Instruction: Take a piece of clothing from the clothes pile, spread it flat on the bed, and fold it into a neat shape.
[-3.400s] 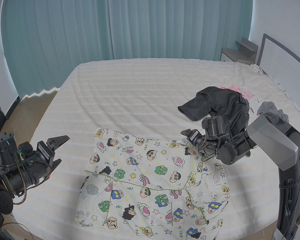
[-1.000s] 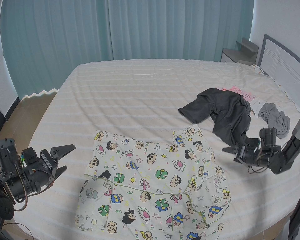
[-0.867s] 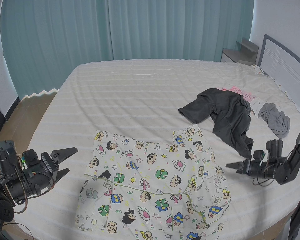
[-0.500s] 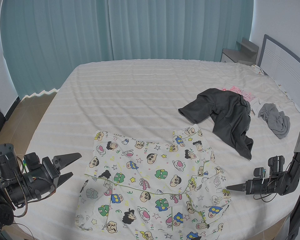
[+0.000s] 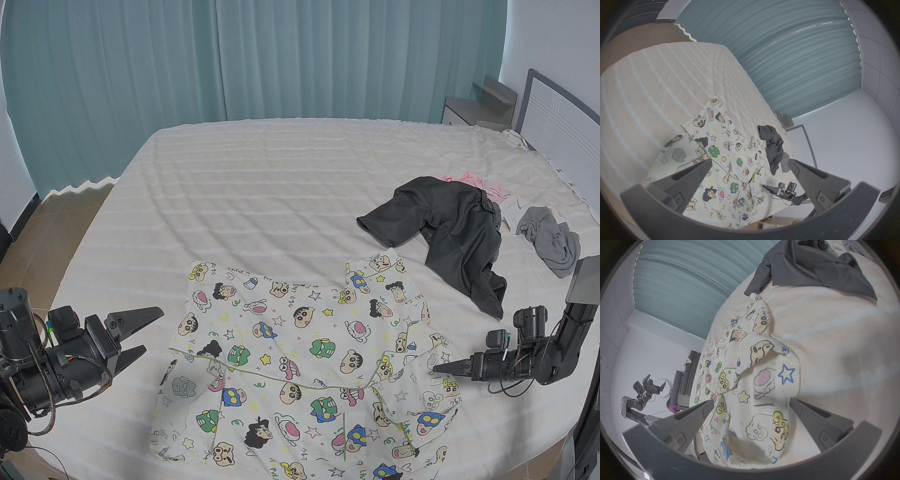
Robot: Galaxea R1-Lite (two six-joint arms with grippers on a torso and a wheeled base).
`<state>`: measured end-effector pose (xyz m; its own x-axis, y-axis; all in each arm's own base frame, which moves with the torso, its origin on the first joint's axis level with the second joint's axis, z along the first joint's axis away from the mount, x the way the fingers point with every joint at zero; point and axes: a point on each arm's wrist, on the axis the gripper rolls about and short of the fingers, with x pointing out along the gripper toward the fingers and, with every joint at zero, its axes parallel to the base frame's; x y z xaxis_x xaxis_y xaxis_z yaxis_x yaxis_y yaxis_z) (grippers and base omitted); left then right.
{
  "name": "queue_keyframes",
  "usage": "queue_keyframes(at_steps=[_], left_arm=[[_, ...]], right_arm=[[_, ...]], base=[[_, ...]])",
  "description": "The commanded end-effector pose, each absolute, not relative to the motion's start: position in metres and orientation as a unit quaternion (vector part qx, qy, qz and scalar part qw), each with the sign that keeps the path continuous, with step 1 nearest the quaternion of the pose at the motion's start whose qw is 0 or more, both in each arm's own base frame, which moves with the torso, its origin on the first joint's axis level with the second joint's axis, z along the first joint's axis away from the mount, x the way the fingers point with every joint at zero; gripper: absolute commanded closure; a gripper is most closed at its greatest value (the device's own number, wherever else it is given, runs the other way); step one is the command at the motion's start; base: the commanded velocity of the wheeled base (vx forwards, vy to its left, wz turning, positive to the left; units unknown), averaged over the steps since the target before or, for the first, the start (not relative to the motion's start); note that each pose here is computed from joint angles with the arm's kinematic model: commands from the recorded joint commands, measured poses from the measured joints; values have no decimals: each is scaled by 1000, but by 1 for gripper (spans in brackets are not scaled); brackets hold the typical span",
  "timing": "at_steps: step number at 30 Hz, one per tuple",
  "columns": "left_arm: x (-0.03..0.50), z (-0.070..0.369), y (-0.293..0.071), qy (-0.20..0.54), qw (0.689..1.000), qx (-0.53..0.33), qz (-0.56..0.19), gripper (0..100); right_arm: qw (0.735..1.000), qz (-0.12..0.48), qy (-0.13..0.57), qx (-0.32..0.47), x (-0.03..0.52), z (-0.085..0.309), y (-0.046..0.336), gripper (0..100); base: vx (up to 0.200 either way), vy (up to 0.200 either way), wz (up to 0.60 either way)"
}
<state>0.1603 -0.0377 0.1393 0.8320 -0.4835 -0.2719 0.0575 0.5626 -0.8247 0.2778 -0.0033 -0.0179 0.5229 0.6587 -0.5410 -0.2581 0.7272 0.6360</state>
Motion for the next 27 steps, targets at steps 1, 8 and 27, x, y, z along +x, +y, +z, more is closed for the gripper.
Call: queue_keyframes(at_steps=[1, 8, 27], left_arm=[[161, 139, -38, 244, 850, -440, -158, 0], [162, 137, -38, 248, 849, -440, -155, 0], [163, 137, -38, 249, 849, -440, -154, 0]], right_arm=[[833, 273, 411, 250, 282, -25, -2, 0], [840, 257, 403, 256, 283, -24, -13, 0], [833, 267, 412, 255, 289, -34, -7, 0]], base=[[0, 0, 0], [0, 0, 0], [0, 0, 0]])
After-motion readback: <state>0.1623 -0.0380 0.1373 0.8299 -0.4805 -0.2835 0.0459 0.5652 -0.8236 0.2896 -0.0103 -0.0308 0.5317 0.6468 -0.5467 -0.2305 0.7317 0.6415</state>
